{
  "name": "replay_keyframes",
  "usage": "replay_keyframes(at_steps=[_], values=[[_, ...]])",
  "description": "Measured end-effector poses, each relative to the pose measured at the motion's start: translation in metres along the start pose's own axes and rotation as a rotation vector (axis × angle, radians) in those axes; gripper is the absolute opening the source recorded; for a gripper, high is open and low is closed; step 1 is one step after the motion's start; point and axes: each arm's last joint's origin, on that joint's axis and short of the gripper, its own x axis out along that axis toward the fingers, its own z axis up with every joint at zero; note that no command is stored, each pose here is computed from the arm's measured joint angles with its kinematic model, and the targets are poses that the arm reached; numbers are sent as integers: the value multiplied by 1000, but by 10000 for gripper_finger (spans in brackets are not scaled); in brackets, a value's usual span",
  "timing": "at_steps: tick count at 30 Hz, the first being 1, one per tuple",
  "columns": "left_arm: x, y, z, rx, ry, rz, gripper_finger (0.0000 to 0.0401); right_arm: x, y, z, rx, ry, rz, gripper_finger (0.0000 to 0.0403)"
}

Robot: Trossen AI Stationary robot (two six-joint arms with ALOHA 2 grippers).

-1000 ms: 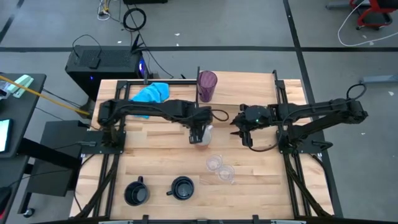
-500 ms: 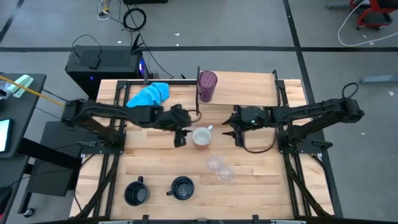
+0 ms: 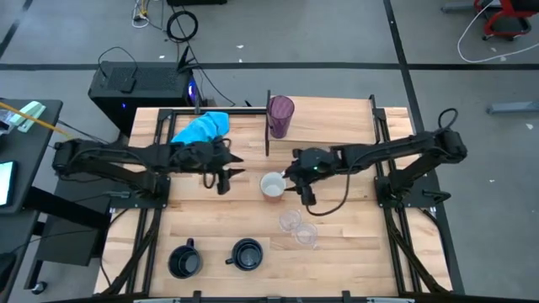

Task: Stack small to large cups/mugs on shelf
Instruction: Put the brown mug on the shelf

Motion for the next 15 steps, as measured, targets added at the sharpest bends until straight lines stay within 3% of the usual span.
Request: replay_keyframes(at_steps=[11,15], values=[[-22,8,-34,-60,-93,-6,145,29,10,27,-61,115,45,205],[-27,9,-35,-88,-137,10,141,37,14,34,-72,115,53,205]])
